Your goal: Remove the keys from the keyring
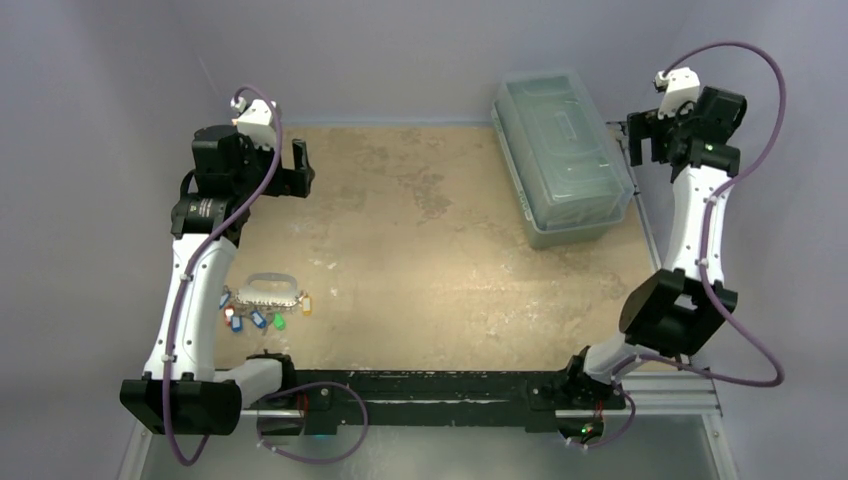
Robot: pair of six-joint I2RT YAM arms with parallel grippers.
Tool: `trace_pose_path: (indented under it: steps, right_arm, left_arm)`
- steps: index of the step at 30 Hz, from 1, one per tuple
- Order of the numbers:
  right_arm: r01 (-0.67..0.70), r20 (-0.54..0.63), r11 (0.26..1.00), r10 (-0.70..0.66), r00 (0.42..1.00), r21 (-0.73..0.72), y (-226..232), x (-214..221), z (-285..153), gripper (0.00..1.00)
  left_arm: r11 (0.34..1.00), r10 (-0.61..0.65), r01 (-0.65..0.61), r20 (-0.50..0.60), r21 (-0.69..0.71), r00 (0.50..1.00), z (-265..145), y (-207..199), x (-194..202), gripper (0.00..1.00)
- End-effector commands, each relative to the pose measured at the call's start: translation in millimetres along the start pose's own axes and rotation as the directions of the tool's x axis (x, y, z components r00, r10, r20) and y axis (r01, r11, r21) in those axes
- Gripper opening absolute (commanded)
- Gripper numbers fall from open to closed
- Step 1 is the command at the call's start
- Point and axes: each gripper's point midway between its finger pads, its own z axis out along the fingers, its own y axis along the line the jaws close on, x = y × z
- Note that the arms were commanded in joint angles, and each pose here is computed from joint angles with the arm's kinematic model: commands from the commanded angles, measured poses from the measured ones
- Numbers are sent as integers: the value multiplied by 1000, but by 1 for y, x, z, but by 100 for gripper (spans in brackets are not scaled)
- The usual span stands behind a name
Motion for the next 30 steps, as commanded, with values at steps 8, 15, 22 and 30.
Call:
trace_pose_path:
  steps: [8, 15, 22, 30]
  right_arm:
    - [124, -149, 967, -92, 985, 222, -64, 43, 52, 99]
    - [134, -154, 985, -116, 981, 109, -33, 55, 41, 99]
    - [140, 106, 990, -142, 984, 24, 18, -55, -47, 99]
    - [225, 179, 832, -154, 972, -507, 261, -73, -62, 99]
  left_arm:
    - [1000, 6, -6, 46, -6, 999, -9, 0, -8, 99]
    - [999, 46, -46, -5, 5, 999, -3, 2, 2, 99]
    - [996, 89, -90, -53, -12, 995, -6, 7, 12, 99]
    - [993, 120, -118, -170, 19, 978, -6, 7, 37, 99]
